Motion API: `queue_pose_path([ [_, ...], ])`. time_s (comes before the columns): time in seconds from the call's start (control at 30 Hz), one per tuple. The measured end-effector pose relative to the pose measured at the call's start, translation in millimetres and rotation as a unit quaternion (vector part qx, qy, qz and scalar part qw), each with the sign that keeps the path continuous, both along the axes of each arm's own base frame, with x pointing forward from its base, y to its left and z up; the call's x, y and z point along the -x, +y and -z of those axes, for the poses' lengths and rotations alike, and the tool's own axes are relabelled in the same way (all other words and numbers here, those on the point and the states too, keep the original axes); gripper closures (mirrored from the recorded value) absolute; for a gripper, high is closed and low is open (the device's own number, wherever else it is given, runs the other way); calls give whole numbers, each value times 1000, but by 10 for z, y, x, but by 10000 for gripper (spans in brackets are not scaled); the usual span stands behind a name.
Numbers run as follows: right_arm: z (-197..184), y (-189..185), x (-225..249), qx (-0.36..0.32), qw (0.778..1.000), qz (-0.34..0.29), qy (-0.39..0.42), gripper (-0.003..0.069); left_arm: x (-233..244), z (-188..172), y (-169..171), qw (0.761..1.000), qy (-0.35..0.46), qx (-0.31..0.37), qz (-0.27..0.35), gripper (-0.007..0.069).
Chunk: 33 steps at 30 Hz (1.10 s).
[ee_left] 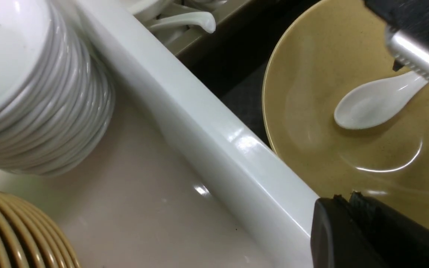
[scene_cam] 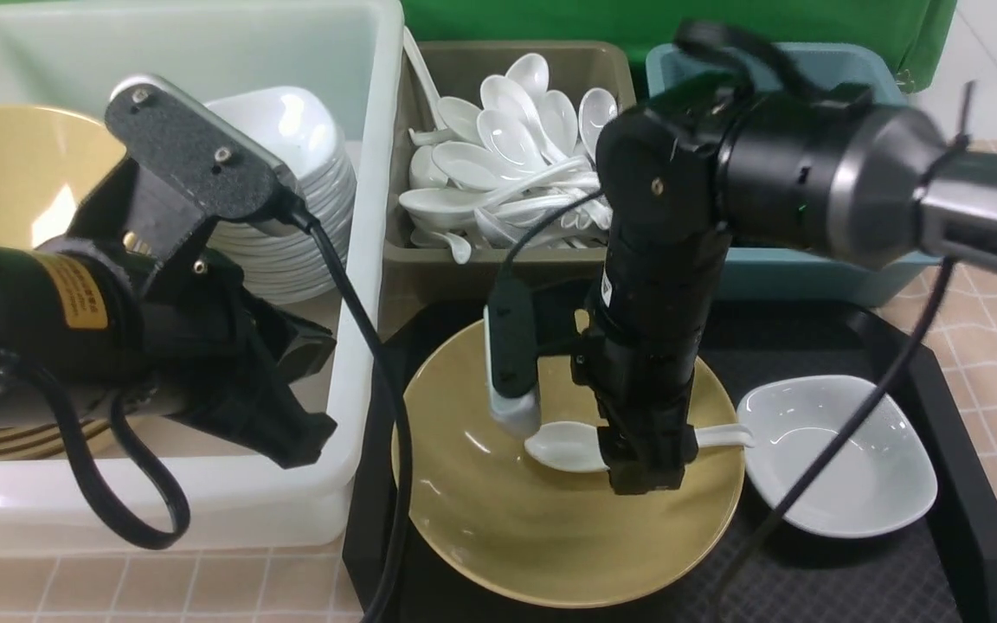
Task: On brown table put chopsticks spoon bowls plates into blue grey white boxes.
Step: 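Reach down and grasp the white spoon resting in the bowl with the right gripper, then place the white spoon into the bin of spoons with the right gripper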
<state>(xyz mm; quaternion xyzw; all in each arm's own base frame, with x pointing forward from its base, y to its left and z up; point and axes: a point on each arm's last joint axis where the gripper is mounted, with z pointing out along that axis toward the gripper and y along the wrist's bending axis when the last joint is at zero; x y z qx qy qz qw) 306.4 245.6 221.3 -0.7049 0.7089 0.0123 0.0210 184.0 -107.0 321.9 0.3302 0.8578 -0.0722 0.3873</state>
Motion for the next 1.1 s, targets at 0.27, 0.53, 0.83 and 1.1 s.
queue_pose_path([
  [0.27, 230, 47, -71, 8, 1000, 5, 7, 229, -2, 3, -1, 1000, 1, 0, 0, 624],
  [0.53, 23, 82, -125, 0, 1000, 18, -13, 527, -206, 62, 12, 999, 15, -2, -43, 624],
  [0.83, -782, 129, -567, -86, 976, 99, -174, 526, -574, -203, 501, 984, -1, 28, -178, 624],
  [1.1, -1145, 127, -1116, -310, 858, 240, -331, 526, -599, -298, 476, 981, -7, 84, -172, 624],
])
